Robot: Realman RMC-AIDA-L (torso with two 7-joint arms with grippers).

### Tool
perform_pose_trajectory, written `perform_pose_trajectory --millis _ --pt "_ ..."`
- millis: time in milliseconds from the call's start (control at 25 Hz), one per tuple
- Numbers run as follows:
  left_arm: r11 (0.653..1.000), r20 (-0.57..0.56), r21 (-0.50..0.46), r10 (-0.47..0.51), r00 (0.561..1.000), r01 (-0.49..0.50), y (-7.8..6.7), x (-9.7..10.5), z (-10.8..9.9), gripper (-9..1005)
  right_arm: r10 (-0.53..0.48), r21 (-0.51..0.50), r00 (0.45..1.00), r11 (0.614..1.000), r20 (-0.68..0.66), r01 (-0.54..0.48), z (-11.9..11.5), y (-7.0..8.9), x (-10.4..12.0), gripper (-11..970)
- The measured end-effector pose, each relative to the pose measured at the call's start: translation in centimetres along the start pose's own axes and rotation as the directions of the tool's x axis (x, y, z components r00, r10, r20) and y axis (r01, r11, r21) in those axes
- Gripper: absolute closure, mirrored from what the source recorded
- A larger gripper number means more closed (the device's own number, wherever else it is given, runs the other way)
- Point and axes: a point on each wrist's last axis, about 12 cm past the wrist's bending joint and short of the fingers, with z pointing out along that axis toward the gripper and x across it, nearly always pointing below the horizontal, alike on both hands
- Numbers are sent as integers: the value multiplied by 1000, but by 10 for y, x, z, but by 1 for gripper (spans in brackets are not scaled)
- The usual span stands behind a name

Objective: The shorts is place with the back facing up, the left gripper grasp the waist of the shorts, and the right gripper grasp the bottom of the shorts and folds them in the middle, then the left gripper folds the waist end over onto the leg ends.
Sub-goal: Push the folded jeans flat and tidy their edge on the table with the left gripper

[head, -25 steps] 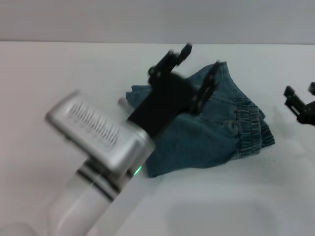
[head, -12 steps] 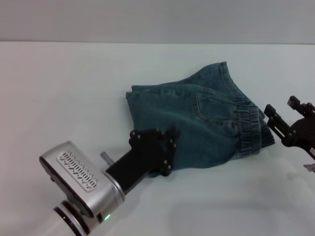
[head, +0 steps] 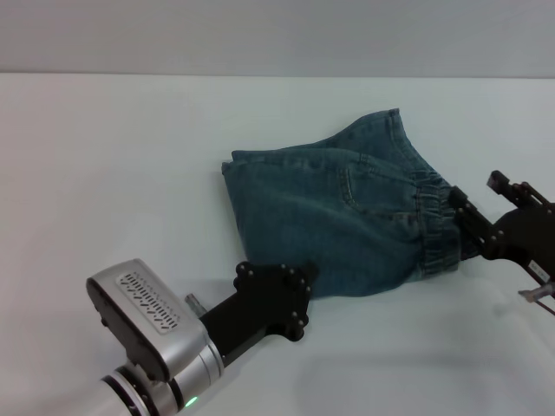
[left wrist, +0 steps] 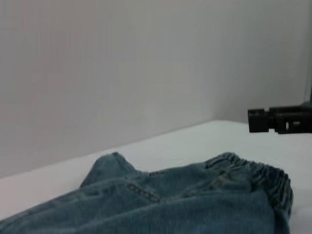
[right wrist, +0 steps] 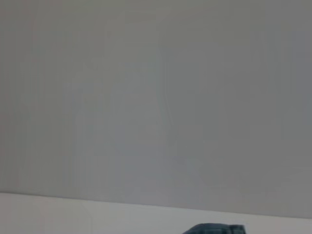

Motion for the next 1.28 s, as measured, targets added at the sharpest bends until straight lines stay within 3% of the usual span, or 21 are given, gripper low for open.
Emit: perform_pose_trajectory --millis 280,680,920,1080,1160,1240,1280 --pt "1000 -29 -4 5 1000 -5 11 -2 8 990 -6 -11 1000 1000 4 6 2 1 -1 356" --pt "995 -105 -99 -14 994 4 52 -3 18 977 9 -4 1000 1000 6 -9 0 2 0 356" --pt "988 -92 -152 -13 996 -1 73 -10 21 969 12 -2 1000 1000 3 -12 1 3 0 356" --pt "988 -89 -157 -9 996 -5 76 -11 22 963 -3 -4 1000 1000 2 3 3 2 0 356" --pt "985 41 -170 28 999 -21 72 -20 13 960 -44 3 999 999 1 44 3 1 1 356" --pt "985 41 -170 28 999 -21 72 -20 13 958 -88 33 996 996 13 87 1 -3 0 356" --pt "981 94 -193 50 994 -31 71 -22 6 956 -106 56 994 993 23 105 0 -5 -1 356"
